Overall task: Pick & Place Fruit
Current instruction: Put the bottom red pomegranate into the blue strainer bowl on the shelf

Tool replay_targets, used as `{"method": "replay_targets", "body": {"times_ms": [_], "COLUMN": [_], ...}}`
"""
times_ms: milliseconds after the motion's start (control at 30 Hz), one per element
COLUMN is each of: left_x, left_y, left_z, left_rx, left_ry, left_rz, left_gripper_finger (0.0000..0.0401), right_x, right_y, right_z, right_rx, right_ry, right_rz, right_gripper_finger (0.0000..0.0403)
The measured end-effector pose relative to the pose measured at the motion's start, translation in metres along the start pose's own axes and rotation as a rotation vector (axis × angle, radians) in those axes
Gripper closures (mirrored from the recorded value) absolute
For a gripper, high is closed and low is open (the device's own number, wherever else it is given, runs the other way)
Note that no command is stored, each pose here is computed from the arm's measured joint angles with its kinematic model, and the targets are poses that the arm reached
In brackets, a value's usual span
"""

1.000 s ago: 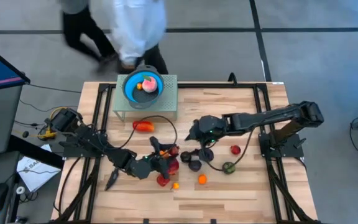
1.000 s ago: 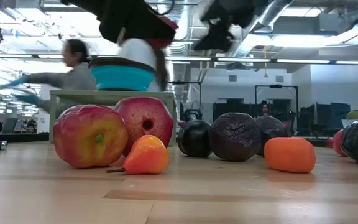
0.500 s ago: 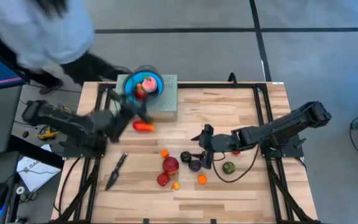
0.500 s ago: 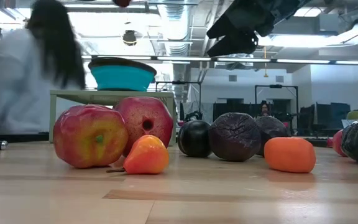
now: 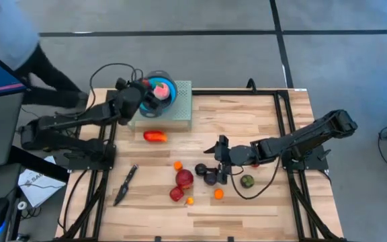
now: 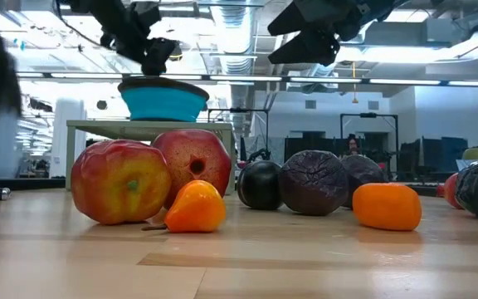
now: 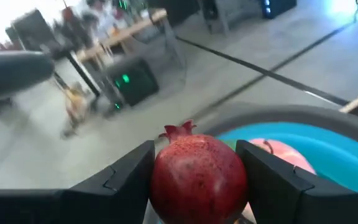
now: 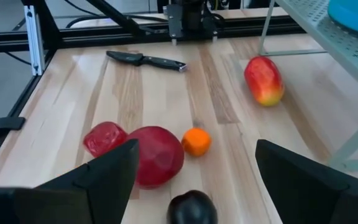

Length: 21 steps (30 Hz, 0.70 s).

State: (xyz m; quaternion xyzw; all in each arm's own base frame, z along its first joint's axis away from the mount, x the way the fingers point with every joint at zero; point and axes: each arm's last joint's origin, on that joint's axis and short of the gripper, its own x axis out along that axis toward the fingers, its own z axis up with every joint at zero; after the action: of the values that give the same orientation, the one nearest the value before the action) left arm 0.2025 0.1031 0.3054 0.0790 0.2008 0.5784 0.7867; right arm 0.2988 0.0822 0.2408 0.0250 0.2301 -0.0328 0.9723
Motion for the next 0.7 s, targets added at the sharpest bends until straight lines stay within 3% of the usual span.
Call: {"method": "replay_targets", "body": {"times_ms": [200, 467, 700], "left_x": [0.02, 0.032, 0.035], "left_y": [0.014, 0.027, 0.03], "left_z": [-0.011, -0.021, -0.021], "left_rx": [-0.125, -0.184, -0.193], "left_ry": [0.108, 0.195, 0.201], "left_rz": [-0.139, -0.158, -0.168], "left_gripper_finger": [0.0187, 0.0184, 0.014], "right_x": [0.0, 0.0, 0.0], "right_y": [0.001, 0.001, 0.002], "right_z": [0.0, 0.003, 0.004], "right_rx": [-0.001, 0.004, -0.006], "right_ry": [0.0, -0.034, -0.042], "right_rz": [0.004, 0.011, 0.012], "right_gripper_finger": [0.0088, 0.0088, 0.0088]}}
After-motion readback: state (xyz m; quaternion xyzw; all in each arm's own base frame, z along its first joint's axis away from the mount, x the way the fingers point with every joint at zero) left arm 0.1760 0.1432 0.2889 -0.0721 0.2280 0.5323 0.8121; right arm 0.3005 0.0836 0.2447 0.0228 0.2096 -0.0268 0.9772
